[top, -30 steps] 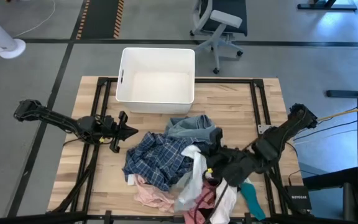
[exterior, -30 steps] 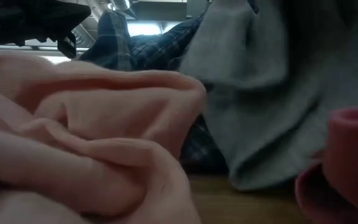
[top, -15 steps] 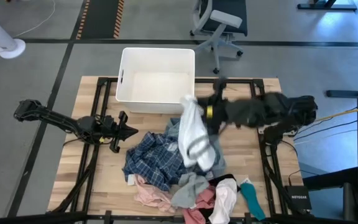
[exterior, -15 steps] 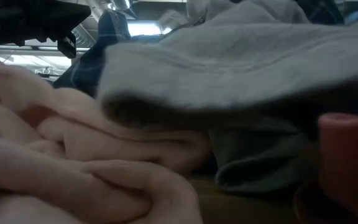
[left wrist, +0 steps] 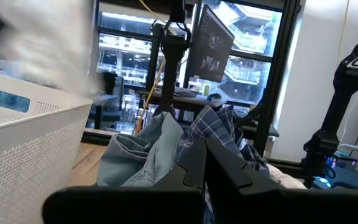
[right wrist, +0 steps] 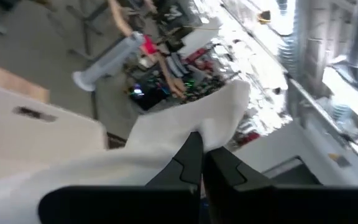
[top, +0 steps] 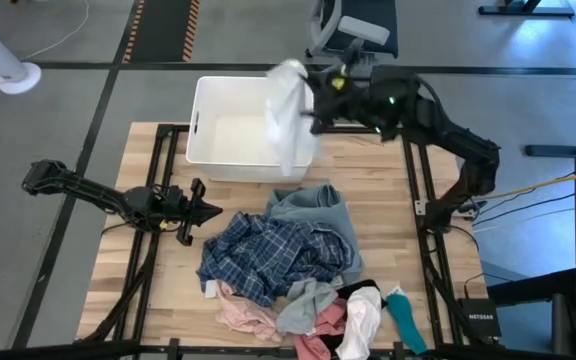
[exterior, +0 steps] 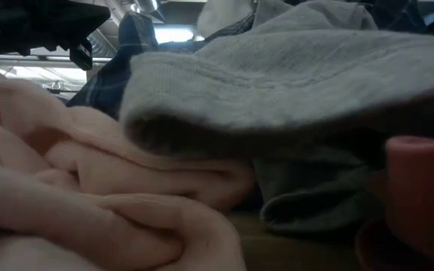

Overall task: Sort clothes
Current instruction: Put the white underwear into the white bin

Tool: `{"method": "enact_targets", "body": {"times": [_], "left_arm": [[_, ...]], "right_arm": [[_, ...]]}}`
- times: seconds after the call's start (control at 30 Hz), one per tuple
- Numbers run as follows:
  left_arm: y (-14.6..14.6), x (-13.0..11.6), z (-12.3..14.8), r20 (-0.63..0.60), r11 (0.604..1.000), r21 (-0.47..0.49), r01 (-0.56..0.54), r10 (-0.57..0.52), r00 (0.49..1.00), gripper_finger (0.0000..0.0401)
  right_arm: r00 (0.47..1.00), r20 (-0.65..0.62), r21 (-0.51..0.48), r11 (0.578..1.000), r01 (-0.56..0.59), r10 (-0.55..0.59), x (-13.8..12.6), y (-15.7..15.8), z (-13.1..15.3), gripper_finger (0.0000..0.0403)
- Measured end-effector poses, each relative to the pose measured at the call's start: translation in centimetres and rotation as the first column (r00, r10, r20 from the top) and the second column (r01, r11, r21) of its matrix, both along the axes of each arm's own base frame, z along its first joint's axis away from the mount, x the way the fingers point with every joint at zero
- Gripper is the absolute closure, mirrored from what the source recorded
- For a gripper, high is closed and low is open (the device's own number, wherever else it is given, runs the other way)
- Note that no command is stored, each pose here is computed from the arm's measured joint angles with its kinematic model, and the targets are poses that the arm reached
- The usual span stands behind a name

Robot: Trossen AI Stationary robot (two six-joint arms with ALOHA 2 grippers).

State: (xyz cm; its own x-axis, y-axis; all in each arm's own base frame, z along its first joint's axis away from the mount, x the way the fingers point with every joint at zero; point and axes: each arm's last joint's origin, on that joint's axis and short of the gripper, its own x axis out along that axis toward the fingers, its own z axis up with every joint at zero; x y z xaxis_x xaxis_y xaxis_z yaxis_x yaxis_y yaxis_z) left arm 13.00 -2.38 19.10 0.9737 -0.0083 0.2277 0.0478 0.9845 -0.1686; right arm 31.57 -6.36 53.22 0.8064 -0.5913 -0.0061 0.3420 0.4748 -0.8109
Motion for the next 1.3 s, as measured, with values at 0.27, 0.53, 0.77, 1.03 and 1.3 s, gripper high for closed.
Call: {"method": "enact_targets", "body": {"times": [0.27,0.53,0.77,1.03,1.3], "left_arm": [[0.0,0.0,0.0,0.003,1.0,0.002,-0.001,0.001,1.0,0.0401],[0.0,0.0,0.0,0.001,1.0,0.025,-0.007,0.007,1.0,0.0401],[0.0,0.0,0.0,0.0,1.0,0.026,-0.007,0.007,1.0,0.0401],[0.0,0.0,0.0,0.0,1.0,0.021,-0.006,0.006,1.0,0.0401],[0.0,0.0,0.0,-0.002,1.0,0.015,-0.004,0.004,1.0,0.0401]], "right_arm": [[0.997,0.074,-0.032,0.999,0.02,-0.018,2.7,-5.5,-1.4,0.0392],[0.99,0.13,-0.059,0.997,-0.046,0.053,6.4,-7.6,-3.6,0.0392],[0.987,0.066,-0.036,0.989,-0.143,0.145,8.5,-8.0,-5.9,0.0392],[0.987,-0.103,0.047,0.991,-0.122,0.127,9.2,-8.4,-8.5,0.0392],[0.944,-0.302,0.229,0.971,-0.062,0.132,9.4,-9.2,-12.1,0.0392]]}}
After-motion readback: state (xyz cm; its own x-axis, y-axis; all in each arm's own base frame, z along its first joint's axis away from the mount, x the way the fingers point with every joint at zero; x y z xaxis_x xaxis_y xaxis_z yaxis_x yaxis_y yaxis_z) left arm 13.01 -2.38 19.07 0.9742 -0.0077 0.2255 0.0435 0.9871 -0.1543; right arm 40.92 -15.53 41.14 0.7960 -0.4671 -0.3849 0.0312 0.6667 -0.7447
